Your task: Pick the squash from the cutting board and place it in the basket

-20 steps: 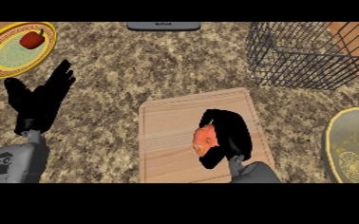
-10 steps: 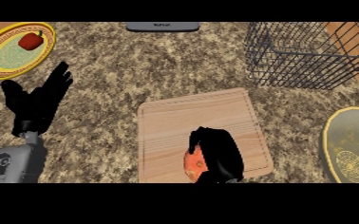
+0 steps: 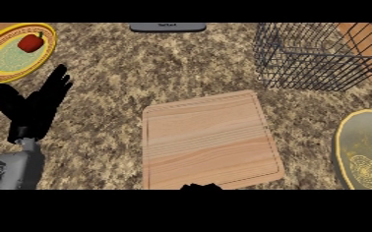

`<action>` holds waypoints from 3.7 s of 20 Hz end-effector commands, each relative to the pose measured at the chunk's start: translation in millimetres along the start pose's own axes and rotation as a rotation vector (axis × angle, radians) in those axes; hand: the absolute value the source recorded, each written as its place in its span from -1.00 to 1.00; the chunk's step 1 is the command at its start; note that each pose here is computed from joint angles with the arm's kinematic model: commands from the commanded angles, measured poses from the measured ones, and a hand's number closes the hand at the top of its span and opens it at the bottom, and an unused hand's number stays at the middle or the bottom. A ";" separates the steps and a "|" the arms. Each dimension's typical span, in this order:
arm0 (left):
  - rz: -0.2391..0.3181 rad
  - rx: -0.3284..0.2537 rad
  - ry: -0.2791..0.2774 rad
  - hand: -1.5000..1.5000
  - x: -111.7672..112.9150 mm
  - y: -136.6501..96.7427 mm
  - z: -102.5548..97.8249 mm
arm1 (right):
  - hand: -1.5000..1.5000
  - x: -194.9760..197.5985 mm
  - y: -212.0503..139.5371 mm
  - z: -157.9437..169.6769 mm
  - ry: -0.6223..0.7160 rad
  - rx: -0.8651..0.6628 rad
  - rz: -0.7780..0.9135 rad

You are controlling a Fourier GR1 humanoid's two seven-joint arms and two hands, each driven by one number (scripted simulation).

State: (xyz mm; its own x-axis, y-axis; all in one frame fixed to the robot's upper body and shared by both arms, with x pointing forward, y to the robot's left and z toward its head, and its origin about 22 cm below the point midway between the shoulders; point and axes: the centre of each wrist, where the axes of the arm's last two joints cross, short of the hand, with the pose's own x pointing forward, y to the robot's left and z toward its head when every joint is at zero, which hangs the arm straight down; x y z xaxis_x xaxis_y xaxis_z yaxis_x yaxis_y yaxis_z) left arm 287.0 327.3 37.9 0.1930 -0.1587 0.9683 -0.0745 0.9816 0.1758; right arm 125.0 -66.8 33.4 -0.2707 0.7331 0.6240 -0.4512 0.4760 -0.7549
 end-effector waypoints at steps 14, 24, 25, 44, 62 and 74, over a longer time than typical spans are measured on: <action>-0.002 0.007 0.018 0.00 2.6 -4.3 0.9 | 1.00 42.2 -80.9 31.4 -0.178 -0.491 -0.190; -0.016 -0.009 -0.009 0.00 4.7 -22.8 -8.2 | 1.00 61.9 -161.7 43.3 -0.118 -0.691 -0.133; -0.027 -0.012 -0.003 0.00 12.1 -4.6 -3.6 | 1.00 71.4 -165.3 39.1 -0.082 -0.700 -0.130; -0.003 -0.020 -0.021 0.00 11.7 -24.5 0.6 | 1.00 -24.3 -333.1 -30.3 0.167 -0.865 -0.025; -0.013 -0.012 -0.004 0.00 -2.8 -12.5 -7.8 | -1.00 -141.5 -343.4 -73.9 0.305 -0.982 -0.121; -0.019 -0.008 -0.009 0.00 13.4 -13.8 0.1 | -1.00 -139.9 -350.5 -72.7 0.197 -1.080 -0.350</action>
State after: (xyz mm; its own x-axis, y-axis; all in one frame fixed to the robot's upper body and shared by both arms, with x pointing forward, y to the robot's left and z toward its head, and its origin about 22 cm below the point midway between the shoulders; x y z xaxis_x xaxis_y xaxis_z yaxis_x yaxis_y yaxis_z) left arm 291.4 308.9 40.2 0.1893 -0.1641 0.9681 -0.0562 0.9825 0.1775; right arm 384.1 -299.1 188.7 -0.0891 0.6074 0.7894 0.4702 0.7243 -0.5042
